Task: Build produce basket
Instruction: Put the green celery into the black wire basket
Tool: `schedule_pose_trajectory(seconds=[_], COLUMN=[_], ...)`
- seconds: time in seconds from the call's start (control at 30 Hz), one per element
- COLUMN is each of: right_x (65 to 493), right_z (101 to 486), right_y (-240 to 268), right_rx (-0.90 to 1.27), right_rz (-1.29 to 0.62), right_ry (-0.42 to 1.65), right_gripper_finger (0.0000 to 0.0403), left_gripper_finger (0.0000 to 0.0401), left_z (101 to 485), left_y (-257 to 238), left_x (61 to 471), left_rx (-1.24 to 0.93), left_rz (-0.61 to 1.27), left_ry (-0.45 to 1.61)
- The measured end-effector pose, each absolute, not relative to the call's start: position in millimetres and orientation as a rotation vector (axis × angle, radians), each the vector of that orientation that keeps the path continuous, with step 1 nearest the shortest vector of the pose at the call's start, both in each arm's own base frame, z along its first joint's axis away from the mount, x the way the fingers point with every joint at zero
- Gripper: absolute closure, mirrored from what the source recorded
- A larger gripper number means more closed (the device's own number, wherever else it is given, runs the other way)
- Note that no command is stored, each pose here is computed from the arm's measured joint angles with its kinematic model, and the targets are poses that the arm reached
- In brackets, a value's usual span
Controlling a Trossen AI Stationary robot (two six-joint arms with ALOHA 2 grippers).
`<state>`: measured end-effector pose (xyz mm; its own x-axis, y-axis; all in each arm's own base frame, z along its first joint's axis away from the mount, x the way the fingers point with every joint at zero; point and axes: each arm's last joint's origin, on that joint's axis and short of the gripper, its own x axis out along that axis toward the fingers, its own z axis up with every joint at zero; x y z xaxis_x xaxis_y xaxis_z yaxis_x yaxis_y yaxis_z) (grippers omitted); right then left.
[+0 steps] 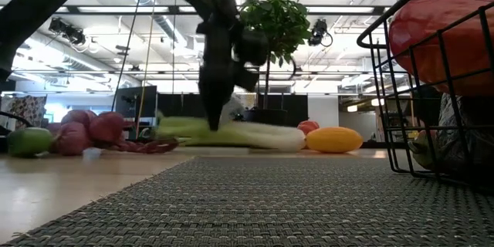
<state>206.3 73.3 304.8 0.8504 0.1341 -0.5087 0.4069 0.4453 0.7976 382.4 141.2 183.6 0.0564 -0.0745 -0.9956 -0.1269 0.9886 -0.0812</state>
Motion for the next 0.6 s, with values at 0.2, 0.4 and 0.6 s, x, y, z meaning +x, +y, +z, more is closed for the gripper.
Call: schedule_pose_trajectory(seconds=[0.2,0.4,0.6], right_x=[205.0,202.8,195.0], right_z=[302.4,309.8,320.6], right_y=[72.4,69.2,62.5], right_rx=[0.977,0.935,0.902], right_rz=[-0.171,-0.19,-0.25], right_ry=[0.575,0.481,0.355], right_gripper_finger=[0.004,0.0055,0.0055], left_gripper_finger=[0.0385,0.0383,0.0383], left_z=[246.6,287.1,321.5], left_y=[131.9,111.2,86.6], left_x=[389.8,385.9,392.6], left_rx=[-0.175,-0.216,-0.335], left_rz=[0.012,-0.048,-0.052], left_ry=[1.34,1.312,1.236])
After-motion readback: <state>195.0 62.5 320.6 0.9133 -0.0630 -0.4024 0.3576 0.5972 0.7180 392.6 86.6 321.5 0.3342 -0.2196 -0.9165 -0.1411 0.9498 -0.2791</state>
